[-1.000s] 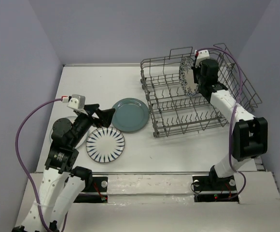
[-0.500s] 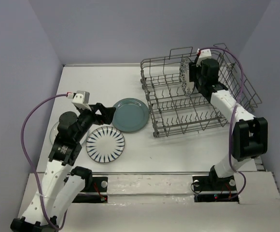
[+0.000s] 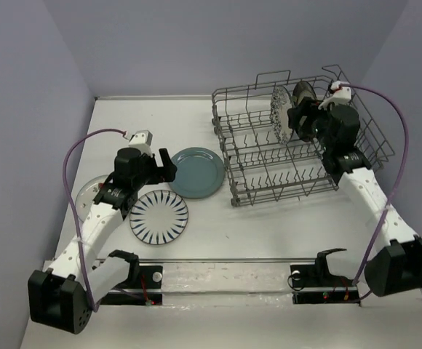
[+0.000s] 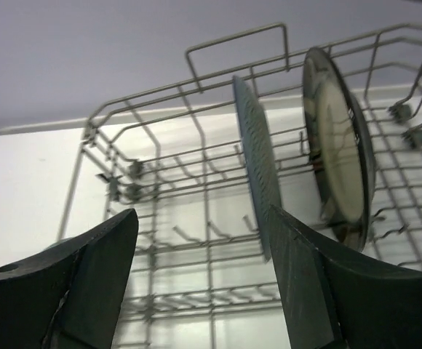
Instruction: Load the plates into the dish rack
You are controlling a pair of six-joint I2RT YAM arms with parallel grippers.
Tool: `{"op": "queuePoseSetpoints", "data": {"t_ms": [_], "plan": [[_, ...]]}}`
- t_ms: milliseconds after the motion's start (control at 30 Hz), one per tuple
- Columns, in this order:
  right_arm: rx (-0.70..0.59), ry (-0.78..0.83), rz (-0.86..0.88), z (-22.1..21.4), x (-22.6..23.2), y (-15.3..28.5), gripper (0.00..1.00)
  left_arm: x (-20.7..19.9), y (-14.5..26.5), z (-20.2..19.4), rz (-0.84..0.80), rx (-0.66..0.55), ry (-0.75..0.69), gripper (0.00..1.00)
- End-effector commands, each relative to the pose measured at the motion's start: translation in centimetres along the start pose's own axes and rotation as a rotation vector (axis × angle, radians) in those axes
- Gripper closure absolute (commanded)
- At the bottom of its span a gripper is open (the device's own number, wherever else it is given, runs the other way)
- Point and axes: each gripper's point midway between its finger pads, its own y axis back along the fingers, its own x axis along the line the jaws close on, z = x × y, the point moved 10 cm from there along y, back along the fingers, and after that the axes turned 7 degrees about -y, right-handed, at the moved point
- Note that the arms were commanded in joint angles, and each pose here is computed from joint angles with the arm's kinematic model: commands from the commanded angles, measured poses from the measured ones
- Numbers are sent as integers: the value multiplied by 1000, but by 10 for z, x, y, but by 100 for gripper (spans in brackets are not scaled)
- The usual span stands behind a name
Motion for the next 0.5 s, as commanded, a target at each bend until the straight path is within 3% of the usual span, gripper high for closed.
{"op": "queuePoseSetpoints", "data": {"t_ms": [0,267,467], "plan": [[3,-202,161,-13,14,46,24,-1,-14,20,14,10,-2,2],[-25,-270,357,-44,18,98,29,16,-81,-1,-31,266,94,8],[52,-275,409,-63,17,101,30,56,-123,-17,-31,409,226,22]]}}
